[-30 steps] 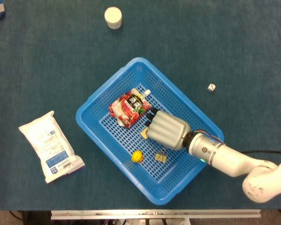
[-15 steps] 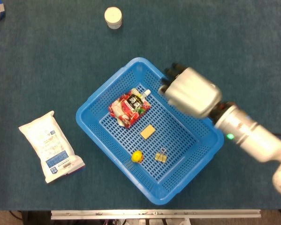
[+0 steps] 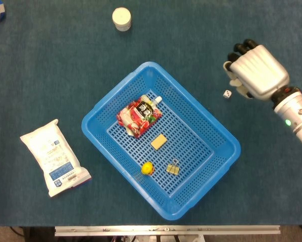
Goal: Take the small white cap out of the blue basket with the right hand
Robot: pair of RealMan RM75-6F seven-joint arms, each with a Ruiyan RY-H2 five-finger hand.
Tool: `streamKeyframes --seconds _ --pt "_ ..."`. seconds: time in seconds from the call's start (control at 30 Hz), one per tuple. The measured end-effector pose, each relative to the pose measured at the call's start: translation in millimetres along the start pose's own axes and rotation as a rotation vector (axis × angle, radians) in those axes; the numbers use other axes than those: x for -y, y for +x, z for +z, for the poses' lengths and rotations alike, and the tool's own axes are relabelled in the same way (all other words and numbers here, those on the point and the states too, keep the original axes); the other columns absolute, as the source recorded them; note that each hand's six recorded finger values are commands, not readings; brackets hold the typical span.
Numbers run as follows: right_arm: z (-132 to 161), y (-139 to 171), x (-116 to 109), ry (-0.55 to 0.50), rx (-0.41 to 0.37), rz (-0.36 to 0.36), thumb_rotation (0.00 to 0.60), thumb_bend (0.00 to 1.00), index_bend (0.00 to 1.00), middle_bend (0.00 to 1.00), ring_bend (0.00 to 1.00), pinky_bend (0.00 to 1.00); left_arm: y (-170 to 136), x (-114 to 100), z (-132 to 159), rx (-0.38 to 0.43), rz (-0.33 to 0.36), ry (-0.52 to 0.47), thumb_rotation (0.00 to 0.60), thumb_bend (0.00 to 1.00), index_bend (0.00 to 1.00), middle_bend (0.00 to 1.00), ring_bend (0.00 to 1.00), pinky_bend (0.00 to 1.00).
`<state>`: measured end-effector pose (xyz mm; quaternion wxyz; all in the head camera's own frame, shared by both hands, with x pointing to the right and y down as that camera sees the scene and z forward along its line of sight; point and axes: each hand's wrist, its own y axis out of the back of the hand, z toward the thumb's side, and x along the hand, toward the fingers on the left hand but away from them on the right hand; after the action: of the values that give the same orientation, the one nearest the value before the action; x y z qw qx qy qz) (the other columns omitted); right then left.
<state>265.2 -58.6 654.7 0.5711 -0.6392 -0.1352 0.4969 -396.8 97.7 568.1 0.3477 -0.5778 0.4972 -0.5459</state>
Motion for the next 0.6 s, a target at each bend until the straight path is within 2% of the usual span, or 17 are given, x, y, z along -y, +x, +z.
streamKeyframes --seconds 0.17,0.37,0.47,0.53,0.6 --pt "-5.7 -10.4 31.7 0.014 0.02 0.076 0.6 0.23 0.57 0.44 0.27 0.26 -2.4 0.1 0.3 -0.004 -0.003 0.004 0.6 0.0 0.05 0.0 0.0 0.0" --pt "2.2 -23.4 55.4 0.026 0.011 0.124 0.6 0.23 0.38 0.39 0.22 0.26 -1.6 -0.8 2.3 -0.003 -0.002 0.006 0.6 0.0 0.05 0.0 0.0 0.0" --pt "4.9 -25.4 58.1 0.046 0.003 0.133 0.6 0.22 0.21 0.34 0.17 0.24 -3.3 -1.1 2.2 -0.004 -0.001 0.006 0.6 0.0 0.05 0.0 0.0 0.0" --pt "5.8 -25.9 57.7 0.063 0.0 0.134 0.6 0.22 0.14 0.32 0.16 0.23 -3.6 -1.2 2.2 -0.004 0.001 0.007 0.6 0.0 0.05 0.0 0.0 0.0" --pt "7.4 -25.5 55.6 0.065 -0.005 0.131 0.6 0.22 0.12 0.32 0.16 0.23 -4.0 -1.7 2.3 -0.005 0.003 0.007 0.6 0.0 0.05 0.0 0.0 0.0"
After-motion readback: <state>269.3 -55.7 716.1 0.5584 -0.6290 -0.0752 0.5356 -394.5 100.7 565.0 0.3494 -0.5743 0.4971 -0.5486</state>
